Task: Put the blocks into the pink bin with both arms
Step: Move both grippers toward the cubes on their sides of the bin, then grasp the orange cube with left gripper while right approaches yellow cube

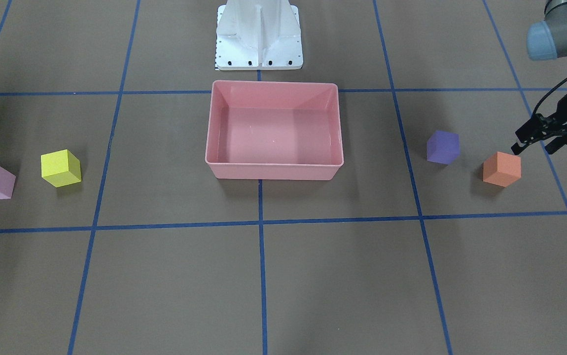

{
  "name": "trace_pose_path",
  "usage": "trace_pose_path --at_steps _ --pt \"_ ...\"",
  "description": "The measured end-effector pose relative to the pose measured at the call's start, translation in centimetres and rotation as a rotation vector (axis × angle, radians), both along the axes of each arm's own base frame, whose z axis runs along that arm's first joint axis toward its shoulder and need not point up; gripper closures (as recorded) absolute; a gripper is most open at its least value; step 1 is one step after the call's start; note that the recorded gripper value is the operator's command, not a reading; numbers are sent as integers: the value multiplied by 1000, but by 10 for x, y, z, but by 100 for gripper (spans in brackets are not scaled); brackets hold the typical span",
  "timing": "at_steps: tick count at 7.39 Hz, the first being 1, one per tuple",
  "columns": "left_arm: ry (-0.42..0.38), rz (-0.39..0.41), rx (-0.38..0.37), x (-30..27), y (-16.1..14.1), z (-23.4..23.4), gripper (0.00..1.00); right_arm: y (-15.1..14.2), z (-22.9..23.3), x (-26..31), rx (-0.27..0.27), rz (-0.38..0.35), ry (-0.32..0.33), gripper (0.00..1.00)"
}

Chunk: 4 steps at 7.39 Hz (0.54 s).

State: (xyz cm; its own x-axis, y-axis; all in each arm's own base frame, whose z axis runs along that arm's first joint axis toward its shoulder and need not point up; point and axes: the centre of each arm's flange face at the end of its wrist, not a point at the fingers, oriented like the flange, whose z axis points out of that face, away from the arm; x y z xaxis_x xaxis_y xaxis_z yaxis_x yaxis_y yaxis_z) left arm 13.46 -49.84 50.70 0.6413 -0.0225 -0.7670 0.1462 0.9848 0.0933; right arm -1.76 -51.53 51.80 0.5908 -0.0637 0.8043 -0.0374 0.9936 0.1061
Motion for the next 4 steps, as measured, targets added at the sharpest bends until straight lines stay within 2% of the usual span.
trace_pose_path --at_steps 2,4 --pt "-73 54 55 19 2 19 1 -3 -31 -22 -29 23 -22 0" --pt "-83 82 80 31 2 44 1 -7 -65 -48 -61 41 -49 0"
